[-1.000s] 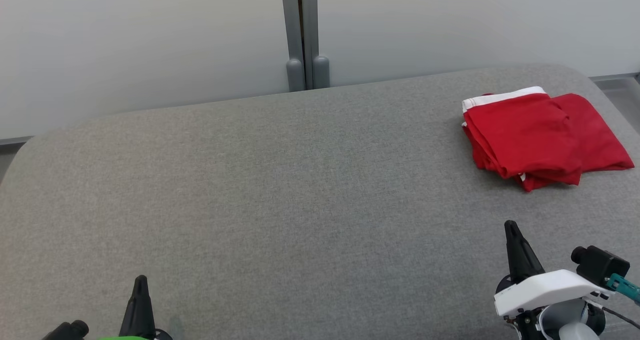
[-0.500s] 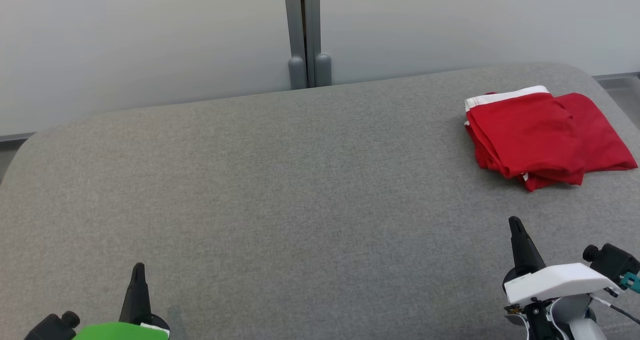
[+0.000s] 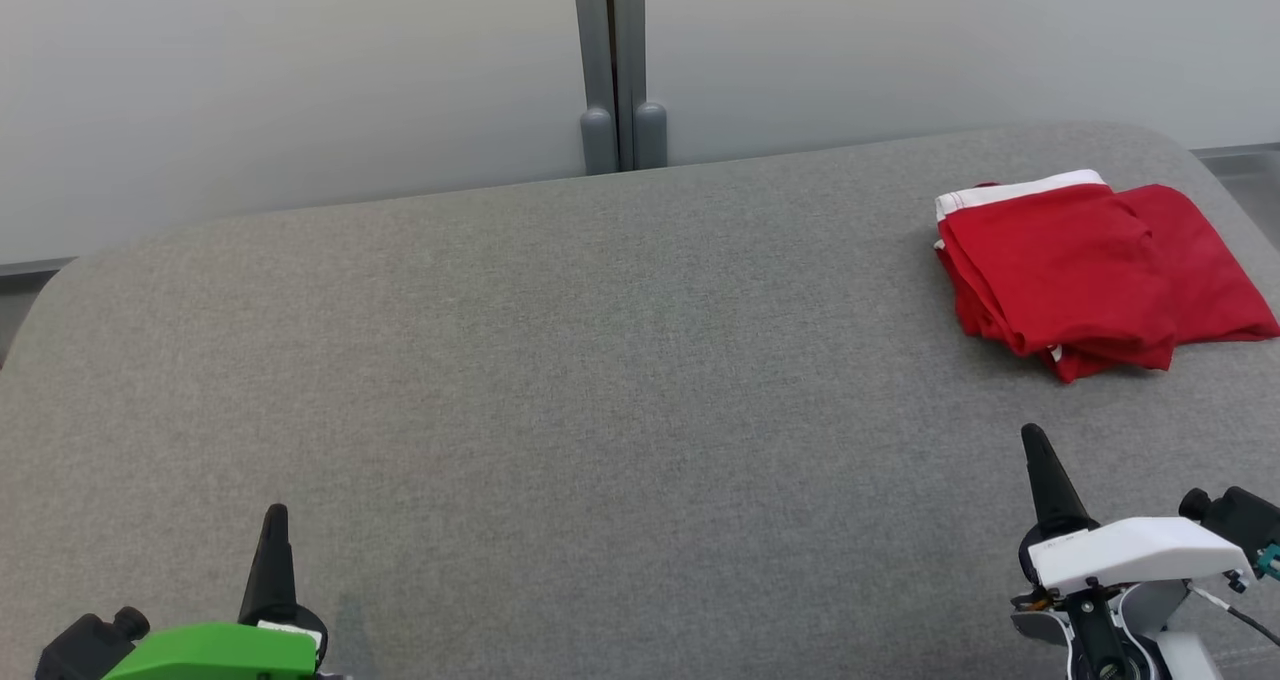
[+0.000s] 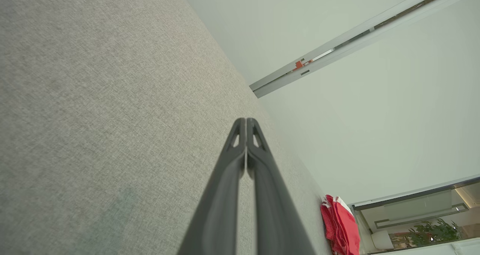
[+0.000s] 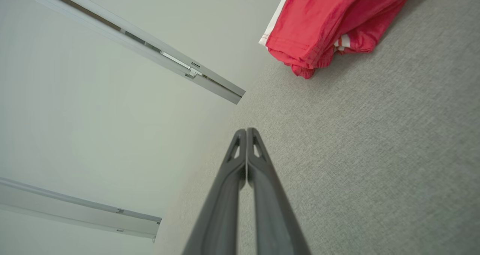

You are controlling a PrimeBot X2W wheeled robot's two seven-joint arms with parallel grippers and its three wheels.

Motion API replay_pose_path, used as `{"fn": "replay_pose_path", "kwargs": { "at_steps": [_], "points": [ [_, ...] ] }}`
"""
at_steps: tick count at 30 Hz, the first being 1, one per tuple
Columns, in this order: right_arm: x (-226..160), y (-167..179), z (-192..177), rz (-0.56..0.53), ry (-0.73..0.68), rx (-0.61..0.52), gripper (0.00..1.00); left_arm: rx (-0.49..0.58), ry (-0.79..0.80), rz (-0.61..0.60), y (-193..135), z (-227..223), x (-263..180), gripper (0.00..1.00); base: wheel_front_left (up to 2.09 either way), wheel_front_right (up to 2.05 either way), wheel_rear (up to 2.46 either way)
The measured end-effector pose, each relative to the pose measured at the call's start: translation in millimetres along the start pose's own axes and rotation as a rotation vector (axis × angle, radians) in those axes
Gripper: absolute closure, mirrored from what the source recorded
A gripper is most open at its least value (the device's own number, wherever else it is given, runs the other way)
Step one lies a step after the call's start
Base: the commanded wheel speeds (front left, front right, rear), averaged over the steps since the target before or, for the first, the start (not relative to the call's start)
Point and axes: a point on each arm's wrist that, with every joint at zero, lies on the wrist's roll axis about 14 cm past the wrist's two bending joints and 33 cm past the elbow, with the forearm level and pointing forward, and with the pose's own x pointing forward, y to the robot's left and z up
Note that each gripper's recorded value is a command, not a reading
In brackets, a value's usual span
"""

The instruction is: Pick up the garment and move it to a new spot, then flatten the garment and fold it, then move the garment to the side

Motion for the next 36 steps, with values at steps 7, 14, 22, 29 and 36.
{"fn": "replay_pose_path", "kwargs": {
  "at_steps": [7,14,22,29,36],
  "points": [
    [2.5,0.9,1.1,0.001,0.002,0.079,1.00,-0.068,-0.002,-0.006,-2.5,2.6,3.4,1.00,0.00,0.00,0.00],
    [5.8,3.3,2.5,0.007,0.003,0.156,1.00,-0.134,-0.001,-0.015,-5.3,4.9,6.6,1.00,0.00,0.00,0.00],
    [7.3,3.3,2.5,0.008,0.008,0.238,1.00,-0.208,-0.002,-0.026,-8.8,7.7,10.1,1.00,0.00,0.00,0.00],
    [9.9,5.5,3.1,0.015,0.012,0.303,1.00,-0.263,-0.001,-0.040,-12.4,9.9,13.0,1.00,0.00,0.00,0.00],
    [12.8,8.3,4.3,0.025,0.014,0.368,1.00,-0.318,0.002,-0.055,-16.6,12.1,16.3,1.00,0.00,0.00,0.00]
  ]
}}
